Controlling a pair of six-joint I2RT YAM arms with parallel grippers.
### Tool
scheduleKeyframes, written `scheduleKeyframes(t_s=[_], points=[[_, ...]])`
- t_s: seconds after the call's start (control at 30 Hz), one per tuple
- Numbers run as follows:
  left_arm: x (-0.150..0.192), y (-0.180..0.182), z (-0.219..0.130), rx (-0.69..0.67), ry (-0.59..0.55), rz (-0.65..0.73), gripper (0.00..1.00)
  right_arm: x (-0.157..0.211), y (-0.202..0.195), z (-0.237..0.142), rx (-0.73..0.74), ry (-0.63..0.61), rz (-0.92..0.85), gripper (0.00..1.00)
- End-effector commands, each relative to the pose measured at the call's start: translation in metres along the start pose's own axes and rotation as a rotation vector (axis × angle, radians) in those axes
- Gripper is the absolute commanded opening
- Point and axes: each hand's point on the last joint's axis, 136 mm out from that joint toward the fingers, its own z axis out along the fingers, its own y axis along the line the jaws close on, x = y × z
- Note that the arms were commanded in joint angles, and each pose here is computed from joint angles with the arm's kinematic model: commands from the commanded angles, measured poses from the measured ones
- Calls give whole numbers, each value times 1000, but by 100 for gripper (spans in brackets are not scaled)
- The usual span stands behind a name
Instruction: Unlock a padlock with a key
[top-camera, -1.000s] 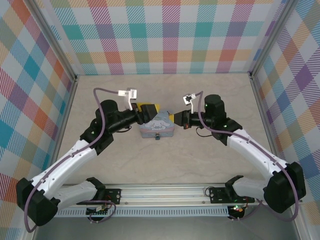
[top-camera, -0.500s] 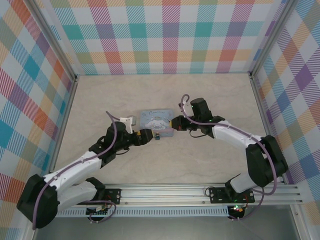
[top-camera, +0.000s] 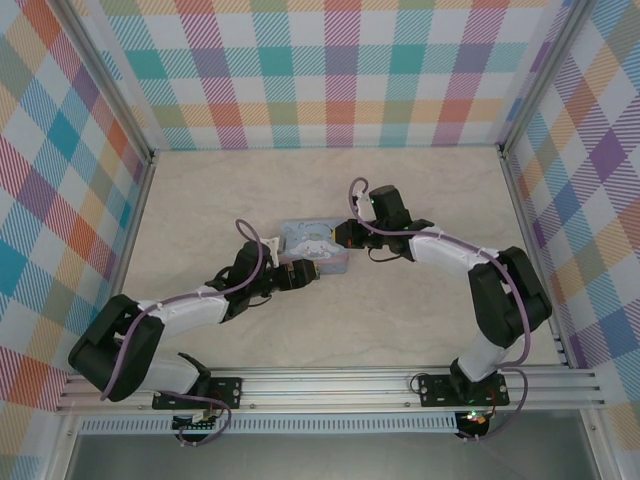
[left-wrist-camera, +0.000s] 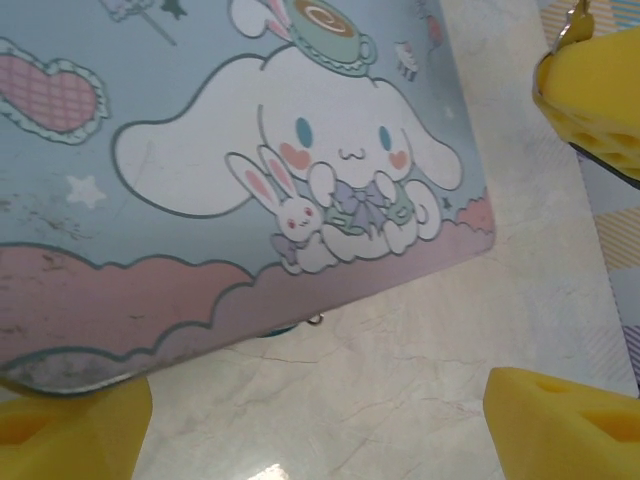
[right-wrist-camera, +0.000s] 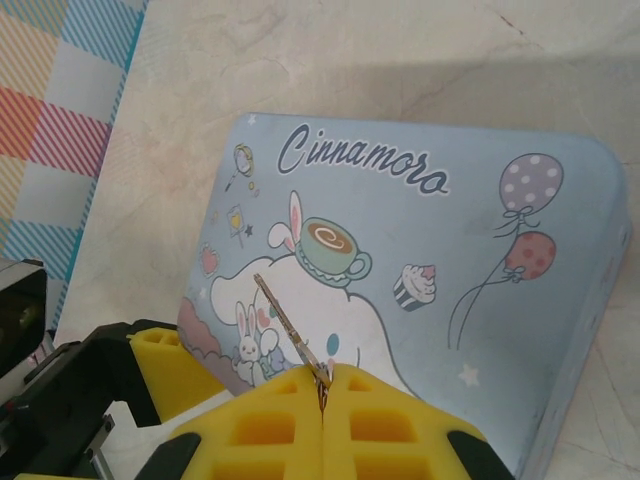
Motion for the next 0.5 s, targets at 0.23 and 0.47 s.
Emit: scheduleKeyframes(t_s=[0.23, 0.47], points=[[-51, 14, 17, 13, -77, 85, 87, -3, 6, -19, 19, -52, -32, 4], [-67, 8, 44, 55, -52, 143, 87, 13, 0, -40, 59, -76, -28, 4]])
